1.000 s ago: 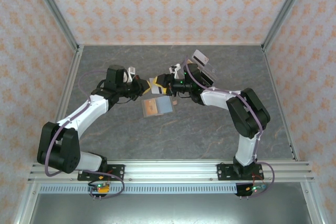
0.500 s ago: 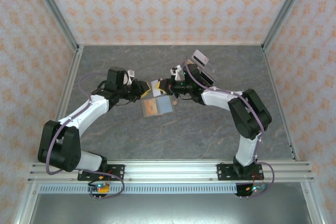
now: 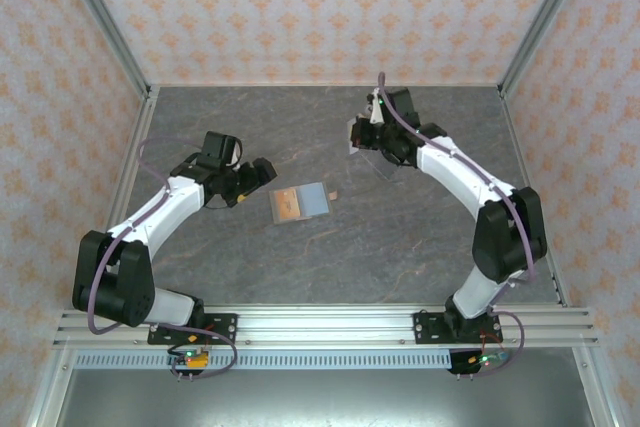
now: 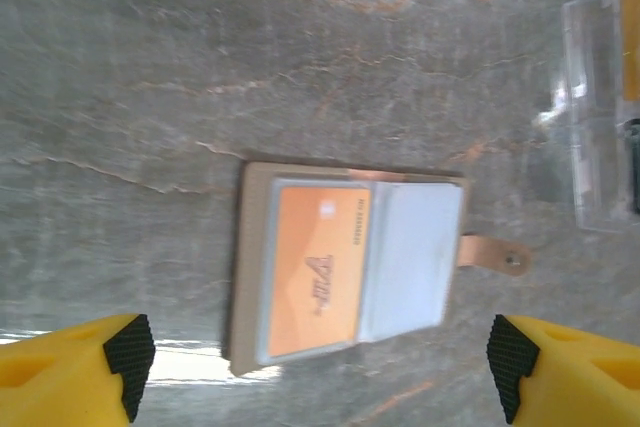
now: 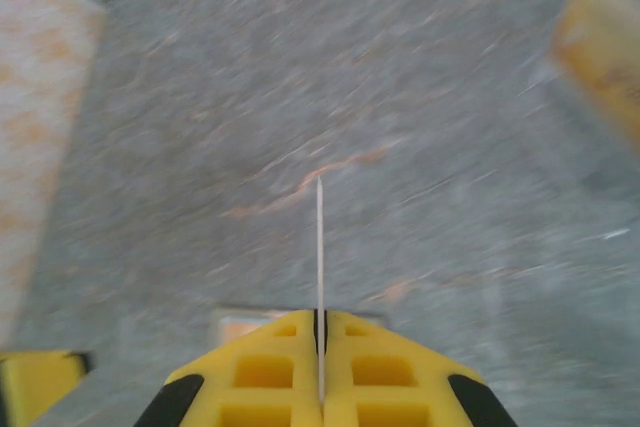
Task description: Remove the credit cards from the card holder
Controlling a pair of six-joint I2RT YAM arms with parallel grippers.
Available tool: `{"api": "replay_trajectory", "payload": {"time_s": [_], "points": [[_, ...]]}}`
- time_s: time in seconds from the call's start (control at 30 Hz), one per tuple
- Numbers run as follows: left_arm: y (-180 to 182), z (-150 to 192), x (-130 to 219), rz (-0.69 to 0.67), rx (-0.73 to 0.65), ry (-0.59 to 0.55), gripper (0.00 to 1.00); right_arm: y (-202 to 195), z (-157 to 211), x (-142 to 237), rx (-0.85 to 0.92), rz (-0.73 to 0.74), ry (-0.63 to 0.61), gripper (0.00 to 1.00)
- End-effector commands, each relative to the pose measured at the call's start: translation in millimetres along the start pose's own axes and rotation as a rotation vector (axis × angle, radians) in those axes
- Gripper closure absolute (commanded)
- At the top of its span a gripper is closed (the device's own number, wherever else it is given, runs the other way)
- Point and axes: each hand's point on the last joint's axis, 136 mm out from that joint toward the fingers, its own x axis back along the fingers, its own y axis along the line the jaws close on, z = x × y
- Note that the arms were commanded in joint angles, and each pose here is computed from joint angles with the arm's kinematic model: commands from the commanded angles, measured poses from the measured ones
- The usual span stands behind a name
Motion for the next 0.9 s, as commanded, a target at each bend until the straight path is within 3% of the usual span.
{"api": "replay_trajectory", "payload": {"time_s": [0.0,0.37,0.7,0.87], "points": [[12,-11,12,-0.089,-0.070,-0.046,0.09,-39,-16,13,0.177,0.208,0.002,1.00],[22,-15,19,-0.157,-0.085,-0.062,0.05,-65,-79,-6,0.405,0.288,0.015,1.00],[26,-15,24,-0.176,-0.085,-0.064,0.04,-82,-88,-54,0.607,0.320,0.154,1.00],[27,-11,23,-0.171,-0.087,-0.053,0.04,-93,-89,-60,0.673,0.346,0.195,1.00]]}}
